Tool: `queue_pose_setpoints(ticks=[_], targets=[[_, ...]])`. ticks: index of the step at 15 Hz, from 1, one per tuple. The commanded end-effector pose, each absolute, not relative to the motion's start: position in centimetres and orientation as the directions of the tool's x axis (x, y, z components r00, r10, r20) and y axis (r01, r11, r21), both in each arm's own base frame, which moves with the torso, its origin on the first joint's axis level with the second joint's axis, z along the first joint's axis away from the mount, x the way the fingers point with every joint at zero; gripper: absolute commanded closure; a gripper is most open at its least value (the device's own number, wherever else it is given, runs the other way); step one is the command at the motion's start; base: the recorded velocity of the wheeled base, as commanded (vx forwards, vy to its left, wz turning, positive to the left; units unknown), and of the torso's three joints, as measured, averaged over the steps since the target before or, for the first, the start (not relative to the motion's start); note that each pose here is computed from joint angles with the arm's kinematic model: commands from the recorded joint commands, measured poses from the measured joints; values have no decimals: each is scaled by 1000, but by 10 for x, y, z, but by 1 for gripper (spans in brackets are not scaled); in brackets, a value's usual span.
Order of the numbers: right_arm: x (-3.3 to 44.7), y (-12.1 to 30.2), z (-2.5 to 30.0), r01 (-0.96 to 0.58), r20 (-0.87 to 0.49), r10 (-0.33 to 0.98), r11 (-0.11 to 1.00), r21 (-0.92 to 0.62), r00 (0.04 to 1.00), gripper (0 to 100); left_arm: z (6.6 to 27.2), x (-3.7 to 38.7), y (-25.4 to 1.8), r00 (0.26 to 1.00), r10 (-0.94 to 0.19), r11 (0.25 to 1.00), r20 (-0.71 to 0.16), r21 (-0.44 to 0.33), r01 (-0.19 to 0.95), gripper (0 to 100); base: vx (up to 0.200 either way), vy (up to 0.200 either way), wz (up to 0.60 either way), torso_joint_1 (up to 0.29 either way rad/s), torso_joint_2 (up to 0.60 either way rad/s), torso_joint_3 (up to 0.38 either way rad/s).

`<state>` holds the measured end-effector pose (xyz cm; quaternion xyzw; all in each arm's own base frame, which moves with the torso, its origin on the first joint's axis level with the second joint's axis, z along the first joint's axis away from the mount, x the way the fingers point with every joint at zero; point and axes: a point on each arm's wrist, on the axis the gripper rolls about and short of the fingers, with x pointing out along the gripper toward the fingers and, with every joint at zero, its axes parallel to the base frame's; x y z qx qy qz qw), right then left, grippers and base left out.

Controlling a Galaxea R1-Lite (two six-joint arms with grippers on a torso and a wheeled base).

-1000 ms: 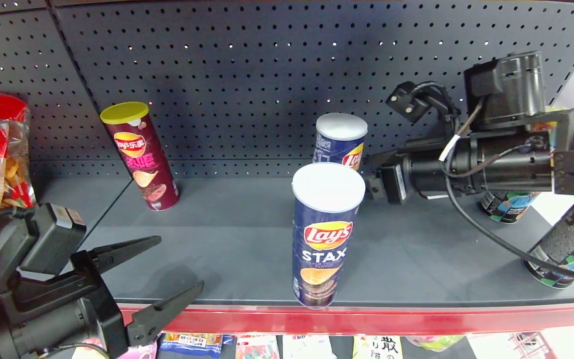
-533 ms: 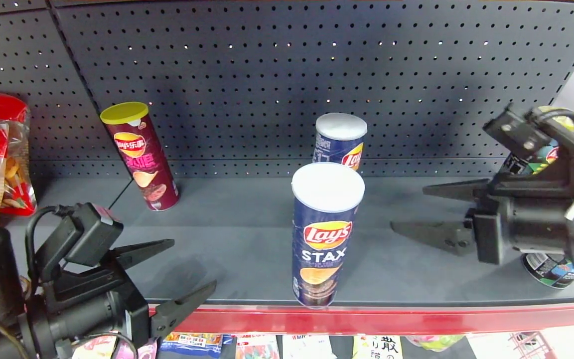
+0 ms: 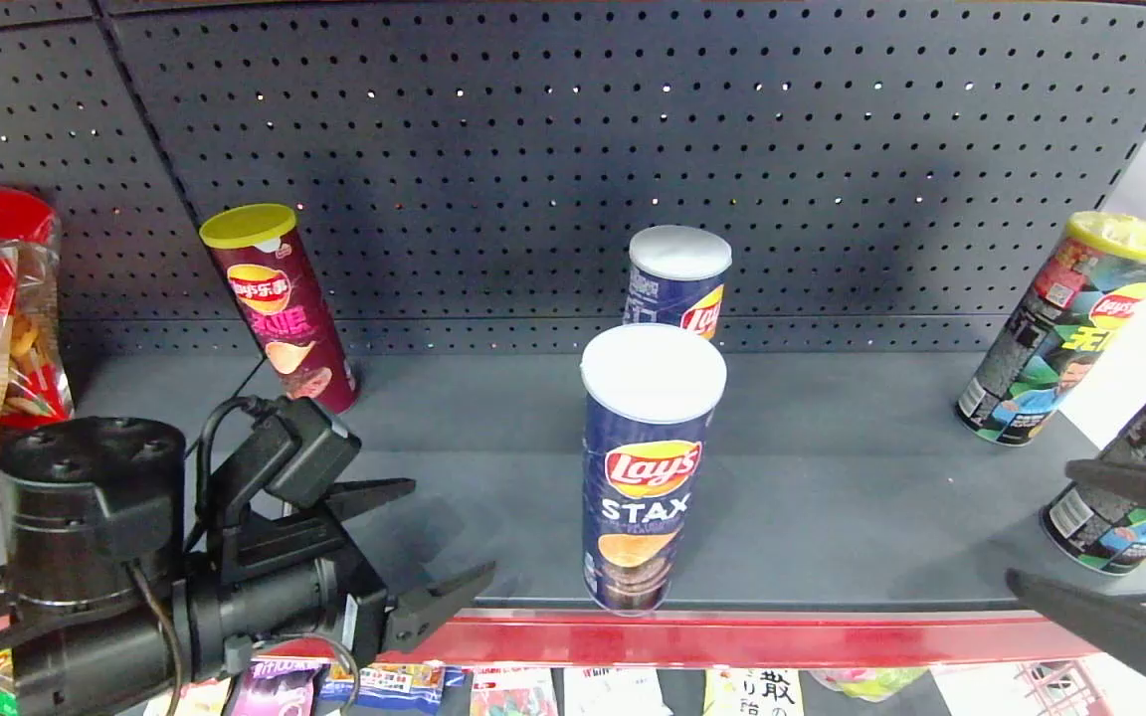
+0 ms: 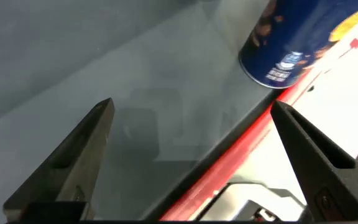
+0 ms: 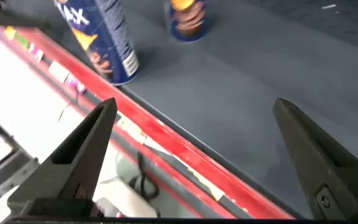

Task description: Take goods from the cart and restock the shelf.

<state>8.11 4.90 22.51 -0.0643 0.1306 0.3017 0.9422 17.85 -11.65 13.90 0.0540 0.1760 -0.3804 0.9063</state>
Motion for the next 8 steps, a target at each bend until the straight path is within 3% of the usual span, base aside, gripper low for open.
queue_pose_setpoints(ticks=[1, 8], targets=[[59, 35, 228, -557, -199, 539, 829, -44, 818, 0, 128, 190, -125, 631, -663, 696, -403, -20, 718, 0, 0, 0, 0, 0, 0, 0], [56, 31, 230, -515, -178, 501, 857, -37, 847, 0, 129, 213, -152, 603, -692, 661, -397, -12, 751, 0, 0, 0, 0, 0, 0, 0]])
